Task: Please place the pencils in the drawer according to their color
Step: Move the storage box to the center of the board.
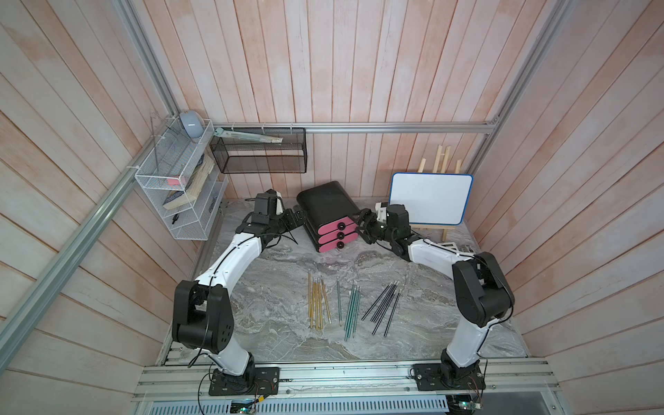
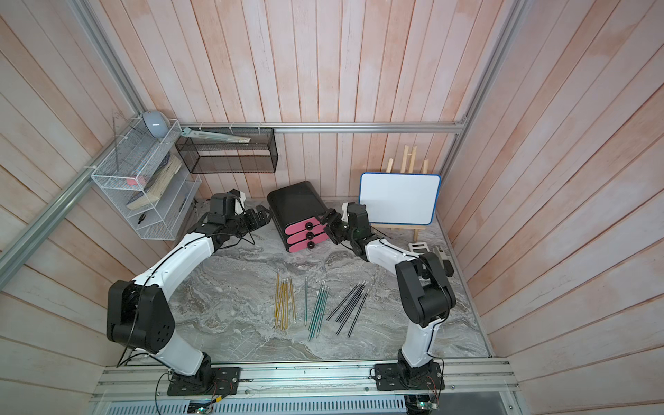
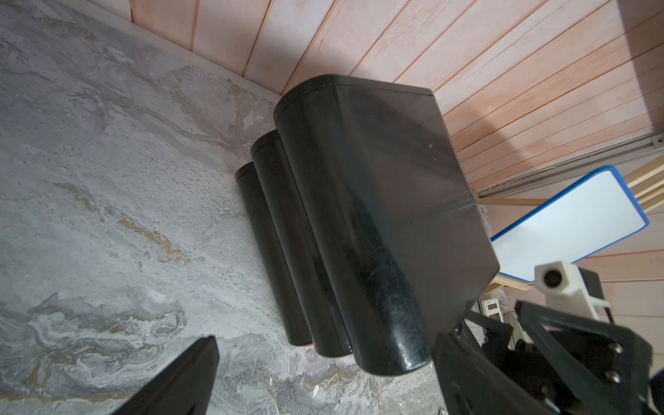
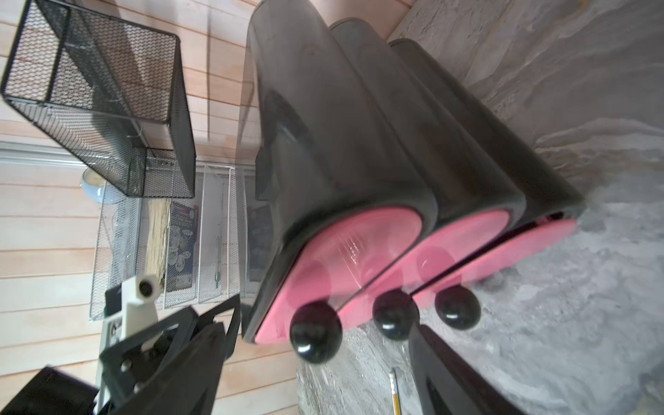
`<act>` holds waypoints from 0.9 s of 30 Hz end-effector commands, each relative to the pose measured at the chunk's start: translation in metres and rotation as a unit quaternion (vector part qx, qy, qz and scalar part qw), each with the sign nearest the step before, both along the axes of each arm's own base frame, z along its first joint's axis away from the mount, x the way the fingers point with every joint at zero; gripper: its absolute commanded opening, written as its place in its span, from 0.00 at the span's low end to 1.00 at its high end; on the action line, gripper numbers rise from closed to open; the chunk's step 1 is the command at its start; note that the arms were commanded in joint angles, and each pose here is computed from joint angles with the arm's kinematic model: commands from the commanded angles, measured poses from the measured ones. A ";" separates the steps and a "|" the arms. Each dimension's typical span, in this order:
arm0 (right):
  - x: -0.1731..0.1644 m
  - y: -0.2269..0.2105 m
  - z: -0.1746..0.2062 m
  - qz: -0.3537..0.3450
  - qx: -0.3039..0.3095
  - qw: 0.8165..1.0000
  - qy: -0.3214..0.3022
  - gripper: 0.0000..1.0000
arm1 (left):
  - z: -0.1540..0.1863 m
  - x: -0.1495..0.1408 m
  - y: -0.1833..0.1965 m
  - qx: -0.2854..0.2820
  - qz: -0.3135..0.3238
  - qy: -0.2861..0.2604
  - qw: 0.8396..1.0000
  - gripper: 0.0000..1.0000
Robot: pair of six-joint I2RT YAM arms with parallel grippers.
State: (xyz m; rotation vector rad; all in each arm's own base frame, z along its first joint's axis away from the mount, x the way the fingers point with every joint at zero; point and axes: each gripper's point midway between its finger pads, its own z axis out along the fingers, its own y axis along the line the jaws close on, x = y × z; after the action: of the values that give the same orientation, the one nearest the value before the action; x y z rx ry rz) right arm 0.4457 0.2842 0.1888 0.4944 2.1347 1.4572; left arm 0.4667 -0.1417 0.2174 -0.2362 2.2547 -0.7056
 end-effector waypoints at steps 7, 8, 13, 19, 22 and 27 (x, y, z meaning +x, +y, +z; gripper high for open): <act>-0.018 0.019 0.022 0.016 0.085 0.995 -0.039 0.75 | -0.001 0.023 -0.016 0.003 -0.046 0.012 0.999 1.00; -0.018 0.021 0.019 0.017 0.089 0.995 -0.036 0.73 | 0.000 0.025 -0.017 0.001 -0.048 0.011 0.999 0.99; -0.017 0.031 0.013 0.022 0.101 0.994 -0.029 0.67 | -0.007 0.034 -0.024 -0.006 -0.060 0.022 0.998 0.99; -0.017 0.038 0.003 0.024 0.104 0.994 -0.020 0.65 | -0.012 0.041 -0.029 -0.012 -0.065 0.031 0.997 0.99; -0.016 0.039 -0.001 0.023 0.103 0.994 -0.019 0.63 | -0.015 0.044 -0.030 -0.013 -0.065 0.034 0.997 0.99; -0.011 0.041 -0.006 0.022 0.102 0.994 -0.018 0.62 | -0.021 0.047 -0.031 -0.014 -0.065 0.038 0.997 0.99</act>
State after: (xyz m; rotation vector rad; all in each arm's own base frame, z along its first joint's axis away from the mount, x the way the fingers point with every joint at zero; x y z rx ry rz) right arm 0.4294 0.3195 0.1774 0.5147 2.0248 1.6843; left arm 0.5078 -0.1694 0.1958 -0.1509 2.3545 -0.7978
